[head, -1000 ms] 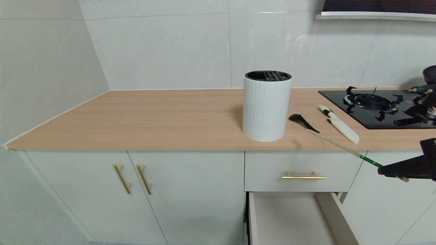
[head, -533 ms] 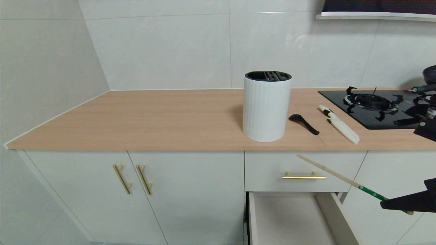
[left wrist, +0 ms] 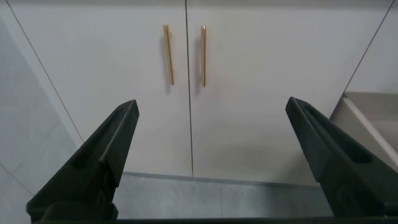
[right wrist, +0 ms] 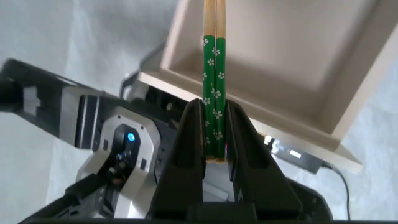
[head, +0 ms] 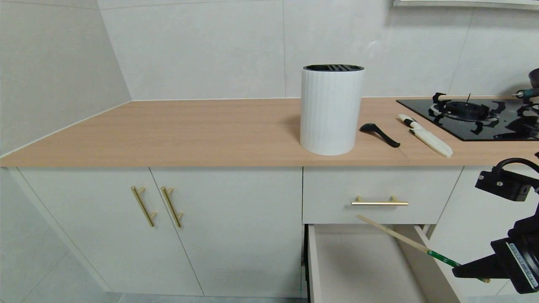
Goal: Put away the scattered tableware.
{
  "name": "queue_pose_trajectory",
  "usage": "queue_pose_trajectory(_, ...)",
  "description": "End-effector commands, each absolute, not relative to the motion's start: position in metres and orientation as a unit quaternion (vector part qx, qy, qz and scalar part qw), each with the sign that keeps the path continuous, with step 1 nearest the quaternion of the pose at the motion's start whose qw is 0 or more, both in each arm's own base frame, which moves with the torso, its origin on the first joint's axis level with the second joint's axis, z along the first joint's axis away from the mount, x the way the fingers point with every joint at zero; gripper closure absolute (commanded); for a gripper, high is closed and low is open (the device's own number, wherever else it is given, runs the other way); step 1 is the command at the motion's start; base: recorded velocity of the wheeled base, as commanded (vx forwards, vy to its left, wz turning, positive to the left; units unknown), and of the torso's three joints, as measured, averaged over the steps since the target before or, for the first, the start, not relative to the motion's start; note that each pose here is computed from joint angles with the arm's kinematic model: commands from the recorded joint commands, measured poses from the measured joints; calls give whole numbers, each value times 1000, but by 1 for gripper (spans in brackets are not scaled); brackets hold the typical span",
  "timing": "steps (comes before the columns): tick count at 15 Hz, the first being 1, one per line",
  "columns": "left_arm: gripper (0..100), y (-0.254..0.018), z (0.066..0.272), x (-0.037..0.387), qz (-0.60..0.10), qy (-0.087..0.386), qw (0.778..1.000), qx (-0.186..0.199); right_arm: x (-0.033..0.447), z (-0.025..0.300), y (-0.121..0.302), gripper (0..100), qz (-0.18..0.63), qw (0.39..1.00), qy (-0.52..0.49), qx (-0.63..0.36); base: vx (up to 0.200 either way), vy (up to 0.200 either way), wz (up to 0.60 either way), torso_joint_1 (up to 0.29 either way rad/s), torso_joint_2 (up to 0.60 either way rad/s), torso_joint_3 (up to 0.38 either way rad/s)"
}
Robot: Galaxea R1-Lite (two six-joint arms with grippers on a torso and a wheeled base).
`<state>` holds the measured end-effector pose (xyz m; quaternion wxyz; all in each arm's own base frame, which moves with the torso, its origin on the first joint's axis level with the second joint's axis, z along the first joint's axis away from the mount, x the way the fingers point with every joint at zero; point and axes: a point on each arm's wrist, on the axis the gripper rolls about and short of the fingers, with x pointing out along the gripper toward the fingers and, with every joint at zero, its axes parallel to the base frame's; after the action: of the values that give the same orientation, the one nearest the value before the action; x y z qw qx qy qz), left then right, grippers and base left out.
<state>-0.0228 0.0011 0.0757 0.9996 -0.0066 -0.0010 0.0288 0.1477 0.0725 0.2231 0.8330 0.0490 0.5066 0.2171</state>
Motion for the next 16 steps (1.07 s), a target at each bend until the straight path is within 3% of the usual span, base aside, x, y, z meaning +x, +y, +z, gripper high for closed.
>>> queue_pose_trajectory(1, 0, 1, 76, -23, 29, -1, 1000, -7, 156, 214, 77, 100, 211, 821, 528, 45, 0, 0, 0, -163, 476, 300)
queue_pose_trajectory(8, 0, 1, 76, -23, 29, -1, 1000, -7, 170, 200, 83, 100, 201, 806, 556, 40, 0, 0, 0, -136, 442, 301)
queue_pose_trajectory(16, 0, 1, 76, -23, 29, -1, 1000, -7, 199, 167, 98, 100, 199, 799, 566, 37, 0, 0, 0, -11, 48, 34)
